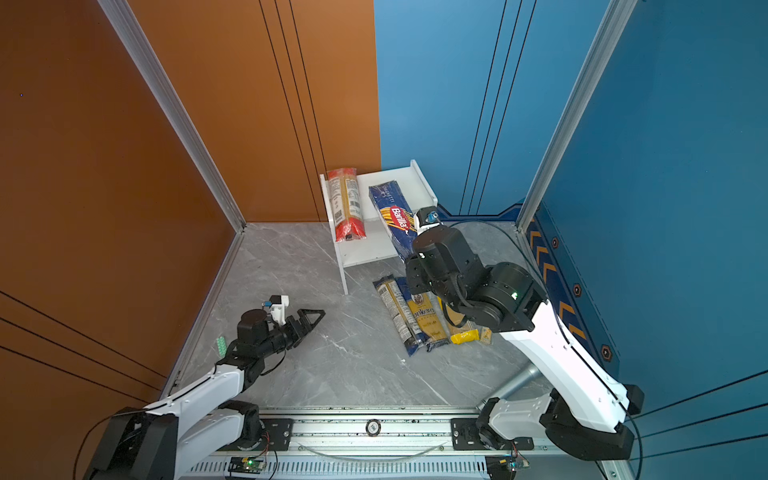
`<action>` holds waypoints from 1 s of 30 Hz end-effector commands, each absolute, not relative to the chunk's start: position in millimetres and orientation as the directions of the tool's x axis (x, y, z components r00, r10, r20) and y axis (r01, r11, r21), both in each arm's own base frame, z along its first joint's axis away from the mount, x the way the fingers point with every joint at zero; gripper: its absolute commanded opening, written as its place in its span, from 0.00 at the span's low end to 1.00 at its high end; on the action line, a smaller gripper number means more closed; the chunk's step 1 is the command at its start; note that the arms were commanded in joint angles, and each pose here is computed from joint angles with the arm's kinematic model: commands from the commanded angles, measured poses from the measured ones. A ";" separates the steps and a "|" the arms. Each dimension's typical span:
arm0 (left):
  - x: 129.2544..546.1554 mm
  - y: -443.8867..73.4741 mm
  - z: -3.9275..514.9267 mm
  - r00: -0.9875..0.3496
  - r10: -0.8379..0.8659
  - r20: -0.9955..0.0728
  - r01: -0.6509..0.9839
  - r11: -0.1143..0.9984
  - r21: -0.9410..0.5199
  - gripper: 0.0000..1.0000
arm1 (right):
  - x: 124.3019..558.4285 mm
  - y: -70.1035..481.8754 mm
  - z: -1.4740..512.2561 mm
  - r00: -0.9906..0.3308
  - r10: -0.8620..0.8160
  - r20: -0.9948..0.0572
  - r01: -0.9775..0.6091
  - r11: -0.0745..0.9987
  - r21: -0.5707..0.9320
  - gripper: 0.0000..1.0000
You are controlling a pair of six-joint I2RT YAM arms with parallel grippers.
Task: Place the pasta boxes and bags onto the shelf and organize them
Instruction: 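Carry the upright Barilla box onto the shelf's lower tier beside the red bag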
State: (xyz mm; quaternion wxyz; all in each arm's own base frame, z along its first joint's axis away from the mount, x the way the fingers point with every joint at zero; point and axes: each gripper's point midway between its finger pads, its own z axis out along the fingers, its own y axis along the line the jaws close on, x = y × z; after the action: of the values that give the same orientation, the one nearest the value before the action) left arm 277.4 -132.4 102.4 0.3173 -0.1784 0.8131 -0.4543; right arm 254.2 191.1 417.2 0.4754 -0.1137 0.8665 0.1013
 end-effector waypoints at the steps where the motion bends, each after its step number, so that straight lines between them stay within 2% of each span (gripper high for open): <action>1: 274.8 -133.5 104.5 -0.742 -0.561 -0.367 0.026 0.522 -0.852 0.98 | 266.8 191.7 483.5 -0.361 0.082 -0.929 -0.284 0.939 0.193 0.00; 30: 278.0 -133.2 109.7 -0.739 -0.563 -0.369 0.034 0.516 -0.856 0.98 | 309.0 199.8 477.8 -0.380 0.132 -0.915 -0.253 0.937 0.241 0.00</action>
State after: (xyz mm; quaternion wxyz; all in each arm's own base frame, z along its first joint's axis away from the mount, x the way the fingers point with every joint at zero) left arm 277.2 -131.6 103.0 0.3155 -0.1783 0.8121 -0.4574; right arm 296.7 195.5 408.4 0.4620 -0.0790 0.8766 0.1091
